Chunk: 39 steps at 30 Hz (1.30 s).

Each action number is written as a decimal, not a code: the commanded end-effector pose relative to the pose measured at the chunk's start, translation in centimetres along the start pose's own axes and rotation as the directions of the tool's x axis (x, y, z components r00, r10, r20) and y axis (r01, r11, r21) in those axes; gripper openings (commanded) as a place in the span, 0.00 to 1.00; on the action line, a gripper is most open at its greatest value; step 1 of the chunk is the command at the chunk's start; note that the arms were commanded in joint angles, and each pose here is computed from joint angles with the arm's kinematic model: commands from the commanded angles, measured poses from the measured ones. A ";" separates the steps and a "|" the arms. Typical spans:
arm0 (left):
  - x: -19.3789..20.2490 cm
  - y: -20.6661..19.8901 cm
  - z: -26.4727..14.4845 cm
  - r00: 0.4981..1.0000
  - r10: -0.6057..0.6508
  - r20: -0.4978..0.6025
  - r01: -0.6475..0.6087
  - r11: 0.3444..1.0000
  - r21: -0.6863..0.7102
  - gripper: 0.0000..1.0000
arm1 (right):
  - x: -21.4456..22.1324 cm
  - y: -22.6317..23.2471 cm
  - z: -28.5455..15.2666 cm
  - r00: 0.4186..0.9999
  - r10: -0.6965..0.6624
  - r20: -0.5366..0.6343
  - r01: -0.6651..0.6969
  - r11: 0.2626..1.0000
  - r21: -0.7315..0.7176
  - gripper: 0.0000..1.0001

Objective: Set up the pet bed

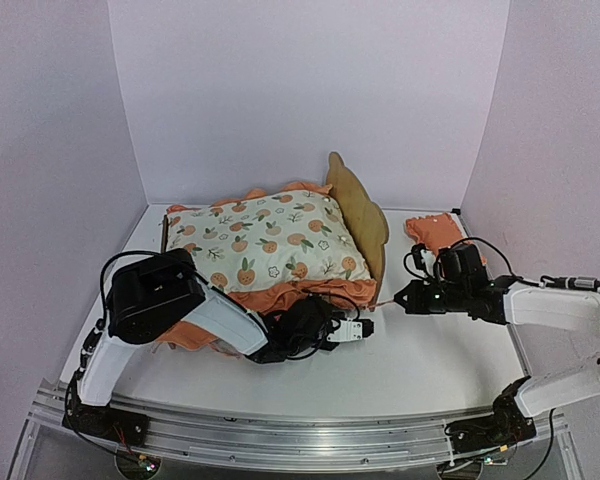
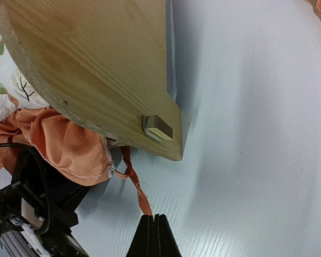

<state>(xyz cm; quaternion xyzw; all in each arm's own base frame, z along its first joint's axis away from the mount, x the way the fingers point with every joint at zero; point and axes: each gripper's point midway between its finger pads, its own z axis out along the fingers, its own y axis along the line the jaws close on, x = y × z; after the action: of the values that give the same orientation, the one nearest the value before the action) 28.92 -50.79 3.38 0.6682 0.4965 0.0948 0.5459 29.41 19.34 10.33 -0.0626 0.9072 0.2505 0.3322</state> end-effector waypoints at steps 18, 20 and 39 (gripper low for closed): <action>0.9 0.2 -1.5 0.875 -0.431 -0.222 0.482 0.819 0.309 0.00 | -5.3 1.1 -1.7 0.991 -0.061 0.121 0.064 0.998 -0.028 0.00; 0.2 1.2 -0.6 0.910 -0.387 -0.148 0.414 0.873 0.260 0.07 | -4.5 1.2 -1.6 0.994 -0.057 0.088 0.060 0.997 -0.038 0.00; 0.7 2.4 -0.3 0.950 -0.305 -0.063 0.311 0.935 0.169 0.18 | 2.0 -1.8 1.8 0.989 -0.064 -0.134 0.065 0.998 -0.001 0.50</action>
<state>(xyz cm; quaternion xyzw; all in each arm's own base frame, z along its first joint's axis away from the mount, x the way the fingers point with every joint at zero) 29.33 -51.12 4.42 0.6368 0.6056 -0.0379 0.4757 29.94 18.60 6.90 -0.0831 0.9301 0.2256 0.2776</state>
